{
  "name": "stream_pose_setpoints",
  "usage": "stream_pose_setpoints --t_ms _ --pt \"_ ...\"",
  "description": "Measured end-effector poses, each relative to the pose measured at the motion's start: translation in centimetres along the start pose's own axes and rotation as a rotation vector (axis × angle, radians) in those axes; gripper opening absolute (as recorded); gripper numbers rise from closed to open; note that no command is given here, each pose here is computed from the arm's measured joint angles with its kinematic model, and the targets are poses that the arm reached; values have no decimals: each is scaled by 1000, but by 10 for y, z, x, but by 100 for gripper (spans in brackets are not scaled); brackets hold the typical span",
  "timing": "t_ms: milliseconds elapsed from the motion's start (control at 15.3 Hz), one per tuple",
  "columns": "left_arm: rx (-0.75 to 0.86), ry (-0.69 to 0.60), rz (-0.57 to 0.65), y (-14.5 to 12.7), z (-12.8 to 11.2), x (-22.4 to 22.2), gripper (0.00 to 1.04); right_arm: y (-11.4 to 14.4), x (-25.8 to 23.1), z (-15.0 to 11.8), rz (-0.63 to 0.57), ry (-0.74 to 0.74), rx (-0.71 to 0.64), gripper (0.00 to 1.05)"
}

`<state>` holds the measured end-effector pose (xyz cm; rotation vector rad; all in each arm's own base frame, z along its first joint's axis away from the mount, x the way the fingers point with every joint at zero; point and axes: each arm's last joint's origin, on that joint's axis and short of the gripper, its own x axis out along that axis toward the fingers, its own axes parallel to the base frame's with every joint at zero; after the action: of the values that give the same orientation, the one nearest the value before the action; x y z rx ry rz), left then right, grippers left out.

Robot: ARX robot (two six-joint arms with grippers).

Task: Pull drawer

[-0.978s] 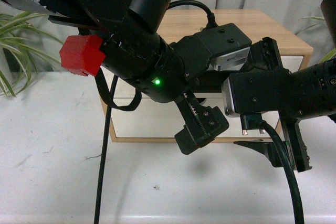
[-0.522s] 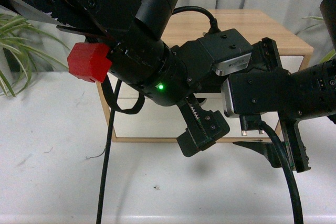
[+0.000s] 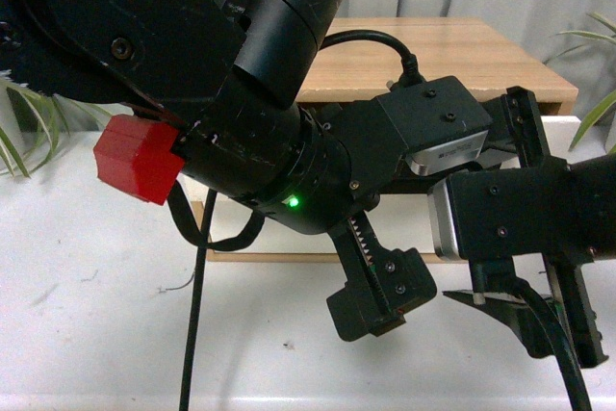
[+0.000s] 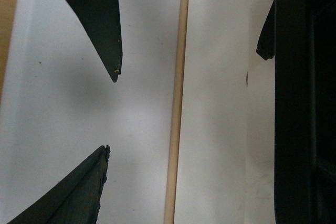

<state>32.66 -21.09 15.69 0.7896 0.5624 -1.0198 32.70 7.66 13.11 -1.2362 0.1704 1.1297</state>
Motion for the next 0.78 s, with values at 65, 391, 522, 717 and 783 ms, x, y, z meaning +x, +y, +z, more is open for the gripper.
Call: stream_pose_setpoints --t_ms 65,391,522,717,783 --pt "-1 -3 -8 -4 -1 -3 98 4 -3 2 1 -2 -3 98" --pt "-11 -15 -22 -23 -4 -13 98 24 -16 9 -10 -4 -16 98" --pt "-29 -23 -35 -37 -5 -19 98 39 -28 18 -8 4 -11 98" --pt "-32 -30 -49 -50 -6 -25 98 50 -43 25 7 14 5 98" --pt "-33 -34 -51 -53 -7 -26 98 53 -48 28 10 15 11 98"
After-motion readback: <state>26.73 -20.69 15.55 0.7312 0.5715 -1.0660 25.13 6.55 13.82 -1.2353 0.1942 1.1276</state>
